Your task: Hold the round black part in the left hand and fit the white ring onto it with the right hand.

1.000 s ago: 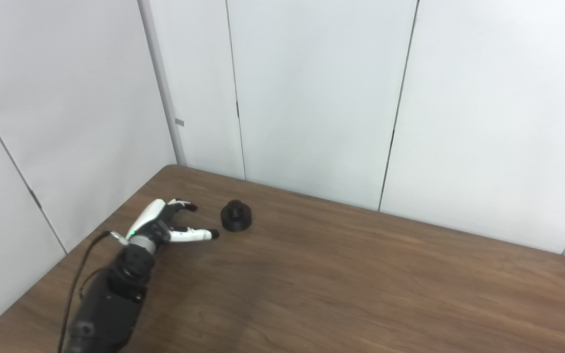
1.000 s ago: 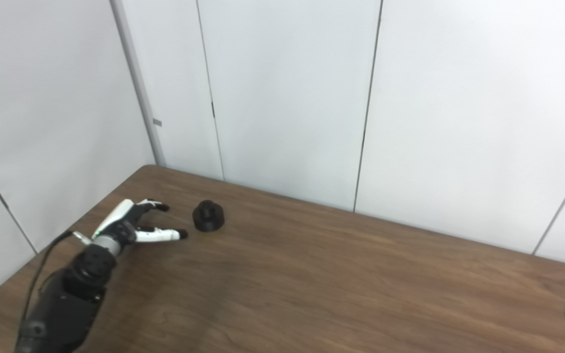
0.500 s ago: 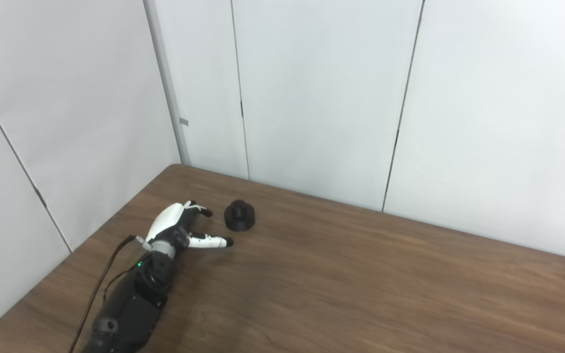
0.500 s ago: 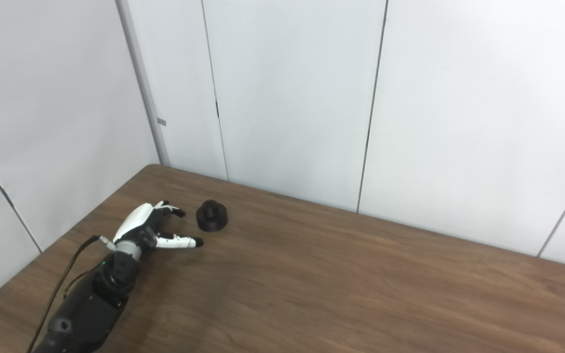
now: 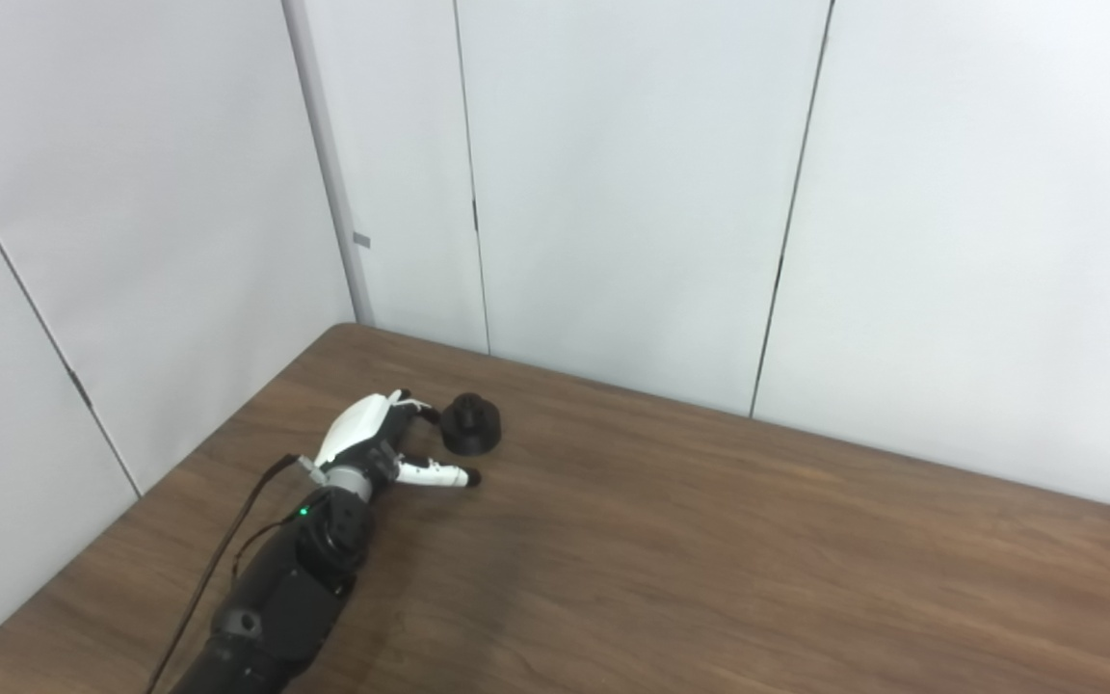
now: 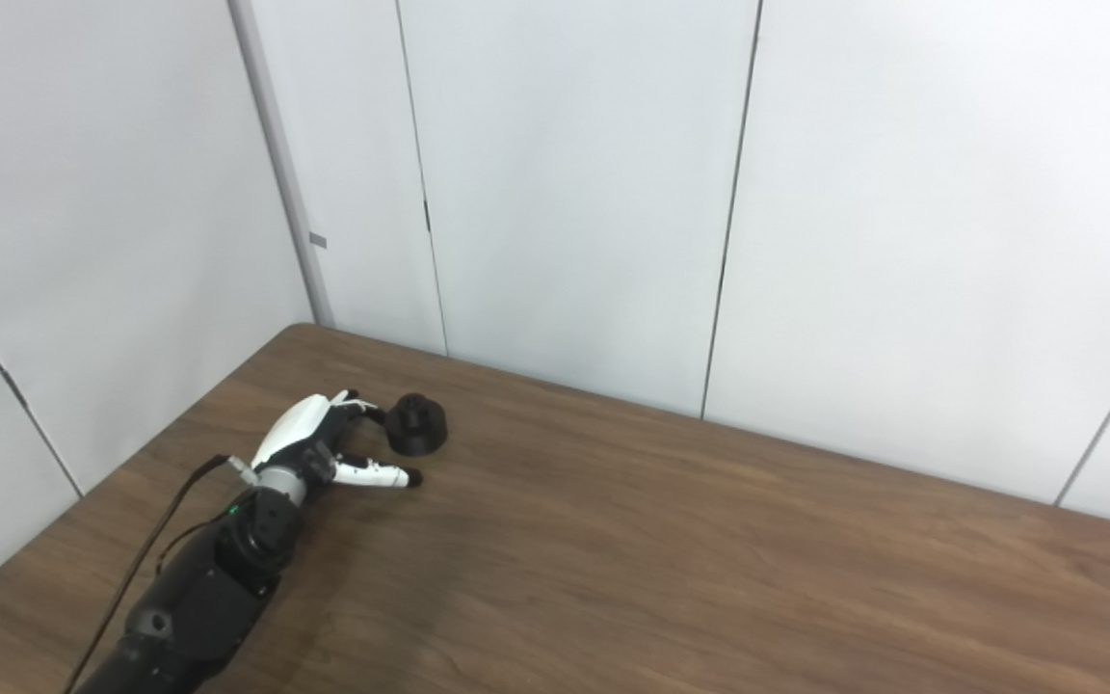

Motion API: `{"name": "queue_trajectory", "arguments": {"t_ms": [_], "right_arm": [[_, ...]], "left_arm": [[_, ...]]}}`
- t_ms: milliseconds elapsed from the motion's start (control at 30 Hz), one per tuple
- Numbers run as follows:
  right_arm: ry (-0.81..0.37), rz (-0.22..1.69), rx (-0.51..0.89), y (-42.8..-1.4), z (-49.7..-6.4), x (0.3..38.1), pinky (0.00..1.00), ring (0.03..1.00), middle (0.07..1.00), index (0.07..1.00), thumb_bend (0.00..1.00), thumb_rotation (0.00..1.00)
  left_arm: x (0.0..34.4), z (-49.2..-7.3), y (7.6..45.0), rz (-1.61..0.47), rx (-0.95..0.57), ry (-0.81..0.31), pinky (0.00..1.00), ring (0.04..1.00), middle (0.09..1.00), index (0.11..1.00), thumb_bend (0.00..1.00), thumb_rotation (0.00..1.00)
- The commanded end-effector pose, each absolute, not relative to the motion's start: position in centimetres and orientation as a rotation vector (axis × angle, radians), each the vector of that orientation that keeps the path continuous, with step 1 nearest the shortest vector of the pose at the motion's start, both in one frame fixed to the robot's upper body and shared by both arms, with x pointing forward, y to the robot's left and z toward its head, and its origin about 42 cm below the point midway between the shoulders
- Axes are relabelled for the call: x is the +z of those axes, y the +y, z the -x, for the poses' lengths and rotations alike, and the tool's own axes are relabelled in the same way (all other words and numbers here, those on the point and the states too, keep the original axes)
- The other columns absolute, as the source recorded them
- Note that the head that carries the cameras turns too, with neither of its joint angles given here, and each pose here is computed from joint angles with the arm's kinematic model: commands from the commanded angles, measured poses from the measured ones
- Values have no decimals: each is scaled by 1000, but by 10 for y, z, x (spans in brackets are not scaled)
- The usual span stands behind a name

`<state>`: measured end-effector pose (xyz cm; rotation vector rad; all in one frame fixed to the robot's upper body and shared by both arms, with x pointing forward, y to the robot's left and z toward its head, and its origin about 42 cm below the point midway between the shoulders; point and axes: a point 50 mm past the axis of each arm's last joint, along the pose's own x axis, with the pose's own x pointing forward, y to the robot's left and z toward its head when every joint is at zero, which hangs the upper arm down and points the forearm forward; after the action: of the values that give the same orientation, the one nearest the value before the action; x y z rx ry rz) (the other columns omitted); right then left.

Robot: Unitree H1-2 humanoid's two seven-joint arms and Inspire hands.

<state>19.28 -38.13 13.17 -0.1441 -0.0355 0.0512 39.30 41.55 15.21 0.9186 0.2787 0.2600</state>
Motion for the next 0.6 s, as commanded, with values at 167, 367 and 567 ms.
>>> {"name": "queue_trajectory", "arguments": {"t_ms": [167, 367, 567], "right_arm": [[-66, 167, 47, -386, -187, 141, 980, 1000, 1000, 900, 578, 797], [-58, 167, 41, -386, -185, 143, 945, 1000, 1000, 899, 608, 797], [-62, 160, 50, -389, -185, 144, 966, 1000, 1000, 900, 615, 804]], "left_arm": [[148, -408, 399, -897, 224, 244, 1000, 1000, 1000, 793, 1000, 294], [147, -413, 392, -925, 225, 235, 1000, 1000, 1000, 778, 1000, 248], [147, -412, 388, -936, 241, 219, 1000, 1000, 1000, 752, 946, 165]]}}
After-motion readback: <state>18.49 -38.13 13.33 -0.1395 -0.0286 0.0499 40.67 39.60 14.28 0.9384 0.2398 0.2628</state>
